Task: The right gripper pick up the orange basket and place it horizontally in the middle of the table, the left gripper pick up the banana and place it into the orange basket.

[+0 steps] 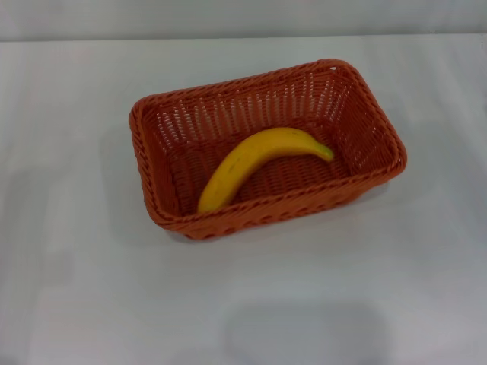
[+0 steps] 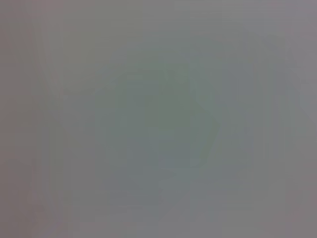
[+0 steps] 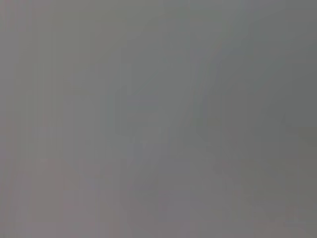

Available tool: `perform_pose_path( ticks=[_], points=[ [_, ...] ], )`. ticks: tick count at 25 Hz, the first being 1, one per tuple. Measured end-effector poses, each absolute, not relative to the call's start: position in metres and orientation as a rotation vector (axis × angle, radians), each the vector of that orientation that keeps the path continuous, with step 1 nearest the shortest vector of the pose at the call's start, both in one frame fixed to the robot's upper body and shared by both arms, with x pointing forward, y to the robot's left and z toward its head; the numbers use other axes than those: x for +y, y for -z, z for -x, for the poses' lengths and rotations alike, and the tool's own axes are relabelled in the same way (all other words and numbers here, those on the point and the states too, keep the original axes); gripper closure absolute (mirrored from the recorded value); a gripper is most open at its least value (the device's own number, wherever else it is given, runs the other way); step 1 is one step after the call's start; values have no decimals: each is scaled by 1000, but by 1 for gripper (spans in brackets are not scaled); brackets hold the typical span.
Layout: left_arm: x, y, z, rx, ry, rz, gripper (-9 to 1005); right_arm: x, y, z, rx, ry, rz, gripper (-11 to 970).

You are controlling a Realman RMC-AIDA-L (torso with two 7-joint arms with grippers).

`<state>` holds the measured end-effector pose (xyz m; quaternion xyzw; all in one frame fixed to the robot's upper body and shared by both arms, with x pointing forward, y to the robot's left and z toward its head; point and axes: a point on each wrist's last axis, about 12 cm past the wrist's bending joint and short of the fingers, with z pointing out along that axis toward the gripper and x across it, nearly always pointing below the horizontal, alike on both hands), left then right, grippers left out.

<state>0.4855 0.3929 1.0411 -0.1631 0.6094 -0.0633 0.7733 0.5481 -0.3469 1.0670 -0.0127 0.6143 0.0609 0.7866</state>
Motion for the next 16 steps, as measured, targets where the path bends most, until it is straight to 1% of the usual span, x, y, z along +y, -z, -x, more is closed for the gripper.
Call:
perform_pose_path(
  ticks=[3,7,13,16],
  points=[
    [392,-1036,-483,1327,83,387,228,-346,-1067,-549,1324,-131,25,314],
    [393,-1036,-484,1307,47,424,228,-345,-1067,-549,1324,-132,24,314],
    [399,-1032,-482,1247,0,607,228,-346,-1063,-545,1335,-132,17,314],
    [401,-1029,-483,1251,-11,658,228,-346,-1060,-543,1345,-132,11,314]
  ],
)
